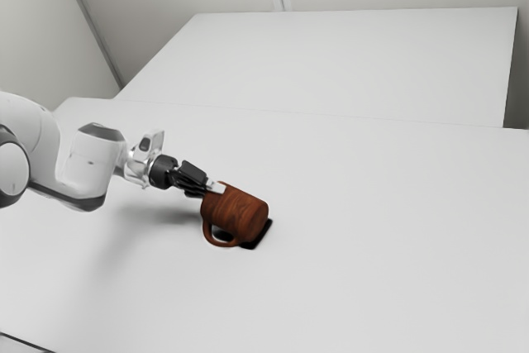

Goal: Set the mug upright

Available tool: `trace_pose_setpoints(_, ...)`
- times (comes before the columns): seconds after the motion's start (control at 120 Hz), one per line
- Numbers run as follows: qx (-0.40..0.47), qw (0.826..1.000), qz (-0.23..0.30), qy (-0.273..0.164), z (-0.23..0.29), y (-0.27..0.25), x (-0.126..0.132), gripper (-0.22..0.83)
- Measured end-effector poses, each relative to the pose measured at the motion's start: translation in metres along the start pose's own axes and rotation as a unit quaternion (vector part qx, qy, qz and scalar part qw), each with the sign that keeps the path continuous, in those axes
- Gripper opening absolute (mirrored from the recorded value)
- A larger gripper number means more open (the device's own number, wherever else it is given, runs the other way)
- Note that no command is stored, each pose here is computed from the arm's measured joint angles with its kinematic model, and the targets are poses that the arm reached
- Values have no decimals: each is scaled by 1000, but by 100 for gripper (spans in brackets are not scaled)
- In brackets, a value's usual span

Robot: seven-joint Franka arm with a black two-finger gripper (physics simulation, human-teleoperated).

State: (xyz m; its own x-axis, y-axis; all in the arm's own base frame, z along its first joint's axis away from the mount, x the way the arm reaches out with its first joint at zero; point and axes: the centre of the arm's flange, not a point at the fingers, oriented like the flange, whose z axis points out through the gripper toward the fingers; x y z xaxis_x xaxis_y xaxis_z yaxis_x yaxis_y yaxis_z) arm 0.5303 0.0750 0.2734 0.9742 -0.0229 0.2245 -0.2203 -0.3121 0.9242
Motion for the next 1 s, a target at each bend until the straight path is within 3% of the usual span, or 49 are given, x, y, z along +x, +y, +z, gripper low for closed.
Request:
trace_pose_setpoints(0.2, 26, 996, 84, -5, -14, 61, 21, -15)
trace_pose_setpoints(0.3, 102, 982, 148, -58, -22, 111, 40, -16)
trace_pose_setpoints(0.433, 243, 936, 193, -165, -27, 145, 56, -17)
trace_pose_setpoints(0.575, 383, 867, 210, -240, -21, 153, 65, -17)
trace_pose_setpoints(0.65, 430, 844, 210, -242, -15, 146, 65, -17)
trace_pose_setpoints(0.75, 477, 828, 199, -218, -12, 131, 54, -17)
trace_pose_setpoints(0.9, 519, 819, 177, -170, -14, 109, 41, -16)
trace_pose_setpoints(1.0, 530, 820, 158, -148, -14, 99, 33, -4)
